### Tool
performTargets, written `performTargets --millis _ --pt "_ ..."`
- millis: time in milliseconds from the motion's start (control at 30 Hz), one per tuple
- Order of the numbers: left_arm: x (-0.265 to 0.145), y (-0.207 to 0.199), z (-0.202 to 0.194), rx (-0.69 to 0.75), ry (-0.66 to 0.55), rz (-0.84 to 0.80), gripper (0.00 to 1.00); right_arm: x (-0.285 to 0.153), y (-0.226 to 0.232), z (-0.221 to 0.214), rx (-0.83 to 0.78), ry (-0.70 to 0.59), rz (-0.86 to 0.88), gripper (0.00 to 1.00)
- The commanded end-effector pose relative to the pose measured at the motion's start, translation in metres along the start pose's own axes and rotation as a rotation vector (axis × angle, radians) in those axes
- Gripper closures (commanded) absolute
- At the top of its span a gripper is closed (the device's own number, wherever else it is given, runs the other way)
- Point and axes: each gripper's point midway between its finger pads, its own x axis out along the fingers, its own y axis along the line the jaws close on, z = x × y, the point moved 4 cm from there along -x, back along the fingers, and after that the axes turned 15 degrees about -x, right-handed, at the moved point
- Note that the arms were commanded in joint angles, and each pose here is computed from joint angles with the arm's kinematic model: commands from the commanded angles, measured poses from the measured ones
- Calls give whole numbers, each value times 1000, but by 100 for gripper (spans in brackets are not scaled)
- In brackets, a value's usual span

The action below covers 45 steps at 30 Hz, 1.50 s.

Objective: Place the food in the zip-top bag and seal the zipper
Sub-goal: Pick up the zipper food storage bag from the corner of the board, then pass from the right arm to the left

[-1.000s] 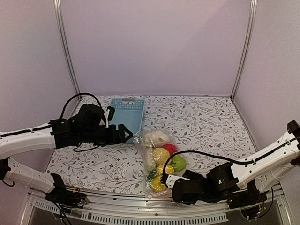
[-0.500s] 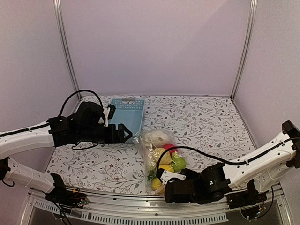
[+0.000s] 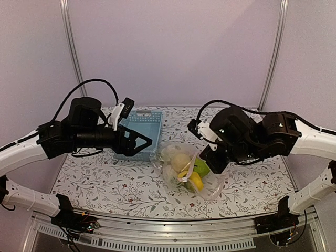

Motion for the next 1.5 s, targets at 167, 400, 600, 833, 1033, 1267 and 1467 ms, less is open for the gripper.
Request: performTargets --millis 167,400,600,833,1033,1267,1467 --pt "-17 -65 -19 364 36 -218 10 -28 -12 33 152 142 406 100" --pt "-12 -76 -46 559 57 -216 12 -12 -23 44 276 161 511 100" --pt "-3 -90 -69 661 97 -228 17 -5 -33 46 345 170 515 100" --pt "18 -85 -92 688 162 -184 33 -7 -35 48 378 160 524 100" --pt "32 -68 -94 696 133 -88 40 -9 -36 49 388 143 532 100" --pt "40 -66 -93 673 112 -64 49 -10 -34 49 394 136 546 100" --pt "44 -62 -87 647 95 -37 58 -10 -34 48 397 139 547 100"
